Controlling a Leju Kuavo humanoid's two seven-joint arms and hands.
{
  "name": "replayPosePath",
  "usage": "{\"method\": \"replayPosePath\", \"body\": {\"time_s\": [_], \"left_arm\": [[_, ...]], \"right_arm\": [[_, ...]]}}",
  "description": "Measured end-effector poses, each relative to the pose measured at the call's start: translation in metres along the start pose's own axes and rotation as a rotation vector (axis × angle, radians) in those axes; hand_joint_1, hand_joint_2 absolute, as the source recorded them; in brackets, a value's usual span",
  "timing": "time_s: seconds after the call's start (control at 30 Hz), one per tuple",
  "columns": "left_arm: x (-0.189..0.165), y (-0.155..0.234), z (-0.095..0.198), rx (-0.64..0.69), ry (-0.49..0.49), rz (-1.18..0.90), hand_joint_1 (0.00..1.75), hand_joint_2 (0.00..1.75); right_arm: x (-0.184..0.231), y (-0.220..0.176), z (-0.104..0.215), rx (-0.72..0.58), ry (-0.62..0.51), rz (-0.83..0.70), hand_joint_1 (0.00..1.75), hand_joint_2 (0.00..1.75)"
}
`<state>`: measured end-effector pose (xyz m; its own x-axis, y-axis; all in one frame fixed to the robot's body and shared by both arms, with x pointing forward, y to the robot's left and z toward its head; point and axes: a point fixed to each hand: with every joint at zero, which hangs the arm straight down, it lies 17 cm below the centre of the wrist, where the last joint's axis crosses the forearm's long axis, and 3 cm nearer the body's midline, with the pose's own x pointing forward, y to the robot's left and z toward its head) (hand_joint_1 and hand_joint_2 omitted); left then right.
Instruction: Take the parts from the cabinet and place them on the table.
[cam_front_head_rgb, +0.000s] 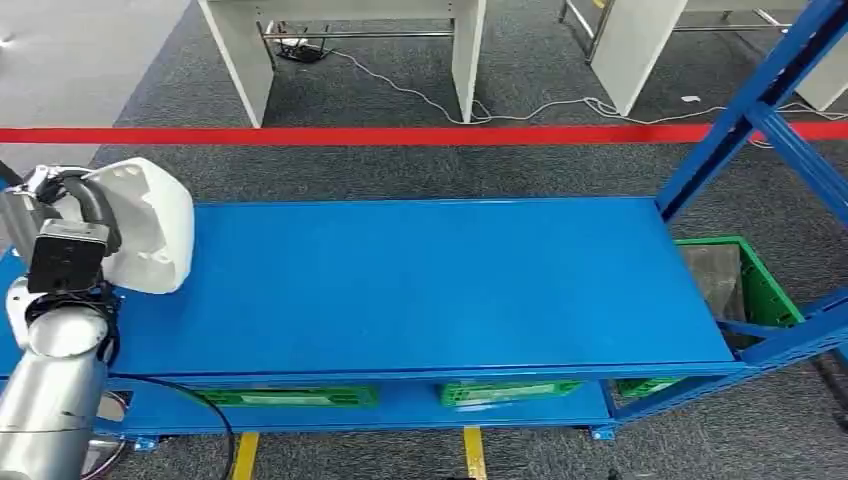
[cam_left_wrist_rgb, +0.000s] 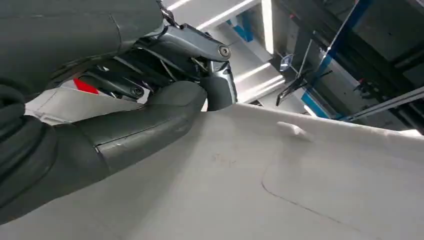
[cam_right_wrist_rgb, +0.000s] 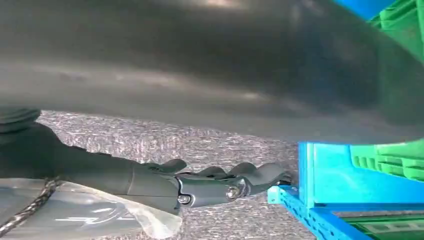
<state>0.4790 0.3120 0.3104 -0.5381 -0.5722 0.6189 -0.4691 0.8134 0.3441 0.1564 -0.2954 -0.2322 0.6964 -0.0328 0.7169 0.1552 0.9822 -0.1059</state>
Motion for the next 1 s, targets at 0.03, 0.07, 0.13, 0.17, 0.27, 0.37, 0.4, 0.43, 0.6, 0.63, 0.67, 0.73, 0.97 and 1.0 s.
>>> {"method": "replayPosePath", "body": {"time_s": [0.03,0.07,0.13,0.17,0.27,0.37,0.4,0.43,0.6,0.63,0.67,0.73,0.97,1.0], "left_arm": [[0.002,-0.001,0.001,0.004,0.000,0.009,1.75,1.75],[0.005,-0.001,0.001,0.008,-0.003,0.014,1.75,1.75],[0.011,0.000,-0.001,0.018,-0.012,0.024,1.75,1.75],[0.013,0.001,-0.002,0.024,-0.017,0.030,1.75,1.75],[0.020,0.005,-0.002,0.045,-0.033,0.049,1.75,1.75],[0.028,0.011,-0.003,0.075,-0.050,0.063,1.75,1.75],[0.030,0.013,-0.004,0.084,-0.053,0.065,1.75,1.75],[0.030,0.014,-0.003,0.092,-0.051,0.068,1.75,1.75],[0.030,0.019,0.004,0.129,-0.045,0.055,1.75,1.75],[0.033,0.023,0.003,0.151,-0.054,0.042,1.75,1.75],[0.034,0.027,0.002,0.168,-0.061,0.034,1.75,1.75],[0.035,0.034,0.001,0.205,-0.066,0.013,1.75,1.75],[0.033,0.050,0.001,0.276,-0.066,-0.026,1.75,1.75],[0.033,0.051,0.001,0.281,-0.065,-0.029,1.75,1.75]], "right_arm": [[0.000,-0.001,0.000,-0.001,0.000,0.001,0.00,0.00],[0.000,-0.001,0.000,-0.003,-0.001,0.000,0.00,0.00],[0.002,-0.002,-0.001,-0.005,-0.004,0.001,0.00,0.00],[0.003,-0.001,-0.002,-0.004,-0.005,0.001,0.00,0.00],[0.000,0.000,0.000,-0.004,0.000,0.001,0.00,0.00],[0.001,0.001,0.000,-0.008,-0.001,-0.003,0.00,0.00],[0.001,0.001,0.000,-0.010,-0.002,-0.003,0.00,0.00],[0.000,0.001,0.000,-0.012,0.000,-0.006,0.00,0.00],[-0.002,0.003,0.002,-0.017,0.007,-0.008,0.00,0.00],[-0.002,0.003,0.002,-0.018,0.007,-0.011,0.00,0.00],[-0.002,0.005,0.002,-0.017,0.008,-0.013,0.00,0.00],[-0.002,0.004,0.002,-0.019,0.008,-0.010,0.00,0.00],[-0.004,0.005,0.003,-0.022,0.015,-0.007,0.00,0.00],[-0.004,0.006,0.003,-0.019,0.016,-0.006,0.00,0.00]]}}
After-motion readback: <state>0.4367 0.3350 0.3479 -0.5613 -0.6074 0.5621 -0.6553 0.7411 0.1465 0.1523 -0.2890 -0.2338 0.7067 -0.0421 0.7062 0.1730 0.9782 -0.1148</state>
